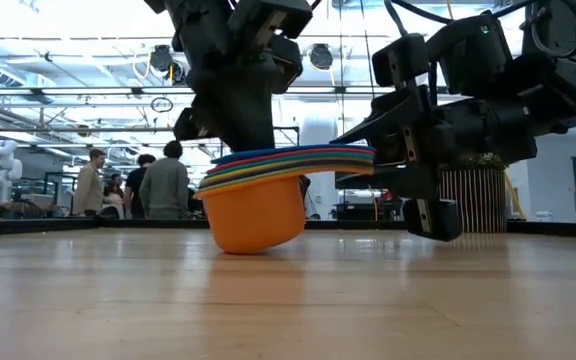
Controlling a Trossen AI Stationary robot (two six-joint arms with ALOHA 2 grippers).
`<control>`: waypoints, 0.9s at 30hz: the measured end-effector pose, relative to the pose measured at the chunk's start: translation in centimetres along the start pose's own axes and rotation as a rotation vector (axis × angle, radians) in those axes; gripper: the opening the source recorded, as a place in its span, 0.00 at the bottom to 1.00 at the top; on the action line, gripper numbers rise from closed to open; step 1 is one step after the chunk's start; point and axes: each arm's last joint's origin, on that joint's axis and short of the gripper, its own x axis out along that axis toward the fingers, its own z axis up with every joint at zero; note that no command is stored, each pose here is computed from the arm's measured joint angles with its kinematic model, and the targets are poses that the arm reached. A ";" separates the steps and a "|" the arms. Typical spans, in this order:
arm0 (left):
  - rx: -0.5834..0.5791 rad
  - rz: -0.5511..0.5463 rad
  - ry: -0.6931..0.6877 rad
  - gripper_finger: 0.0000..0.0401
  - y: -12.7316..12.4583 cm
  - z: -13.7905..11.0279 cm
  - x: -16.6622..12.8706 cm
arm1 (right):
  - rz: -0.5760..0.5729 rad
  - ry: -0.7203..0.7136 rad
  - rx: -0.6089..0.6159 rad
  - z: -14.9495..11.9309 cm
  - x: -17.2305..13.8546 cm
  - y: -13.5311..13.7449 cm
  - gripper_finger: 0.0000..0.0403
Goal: Nest measuring cups in basket
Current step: Put the stacked measuring cups into the yellow bin
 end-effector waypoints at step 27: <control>-0.123 -0.025 -0.087 0.14 2.6 0.7 -13.0 | 0.154 0.094 0.002 -0.2 -1.5 3.8 0.15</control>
